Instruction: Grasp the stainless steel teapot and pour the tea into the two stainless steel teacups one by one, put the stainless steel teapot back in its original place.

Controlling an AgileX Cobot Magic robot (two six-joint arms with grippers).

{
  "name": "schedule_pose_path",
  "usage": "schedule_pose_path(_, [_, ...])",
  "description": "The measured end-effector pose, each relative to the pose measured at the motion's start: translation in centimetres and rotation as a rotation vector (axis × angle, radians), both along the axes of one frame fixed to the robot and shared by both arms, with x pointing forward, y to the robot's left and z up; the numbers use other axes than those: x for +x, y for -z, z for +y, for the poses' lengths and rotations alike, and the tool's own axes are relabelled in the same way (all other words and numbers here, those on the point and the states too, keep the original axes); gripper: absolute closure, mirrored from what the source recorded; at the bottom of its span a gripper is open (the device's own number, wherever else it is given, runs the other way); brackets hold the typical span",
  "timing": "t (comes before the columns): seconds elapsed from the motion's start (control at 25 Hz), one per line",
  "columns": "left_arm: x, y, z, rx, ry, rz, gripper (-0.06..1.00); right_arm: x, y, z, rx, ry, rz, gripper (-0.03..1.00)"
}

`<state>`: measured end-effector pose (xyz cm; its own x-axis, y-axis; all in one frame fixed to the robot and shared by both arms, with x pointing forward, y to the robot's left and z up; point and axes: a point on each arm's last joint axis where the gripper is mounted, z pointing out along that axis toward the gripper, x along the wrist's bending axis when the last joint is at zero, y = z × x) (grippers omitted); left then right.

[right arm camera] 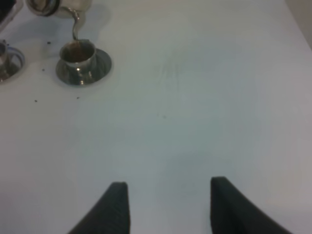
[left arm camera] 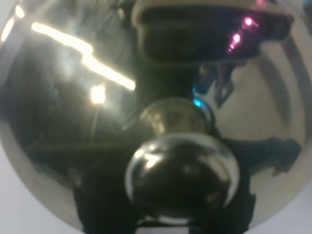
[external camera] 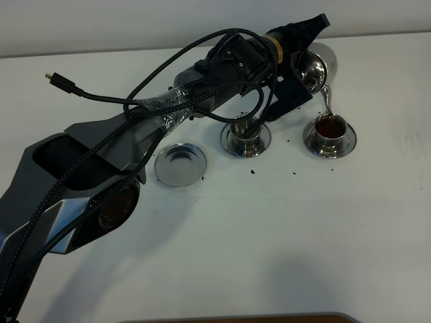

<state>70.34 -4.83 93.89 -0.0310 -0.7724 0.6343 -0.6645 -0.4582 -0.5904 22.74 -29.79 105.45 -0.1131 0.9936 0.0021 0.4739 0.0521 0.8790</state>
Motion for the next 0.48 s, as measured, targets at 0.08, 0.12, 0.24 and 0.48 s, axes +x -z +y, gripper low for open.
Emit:
schedule_pose_path(0.08, [-0.02, 0.07, 0.03, 0.000, -0.005, 0.009, 0.69, 0.00, 0.00, 0.00, 0.000, 0.000, 0.000, 0.58])
schedule_pose_path(0.12, [-0.04, 0.12, 0.07, 0.002, -0.009, 0.016, 0.69, 0.00, 0.00, 0.00, 0.000, 0.000, 0.000, 0.58])
schedule_pose_path(0.24, [-0.09, 0.30, 0.20, 0.005, -0.027, 0.041, 0.69, 0.00, 0.00, 0.00, 0.000, 0.000, 0.000, 0.58])
schedule_pose_path(0.48, [-0.03, 0.38, 0.36, -0.036, -0.060, 0.076, 0.69, 0.00, 0.00, 0.00, 0.000, 0.000, 0.000, 0.58])
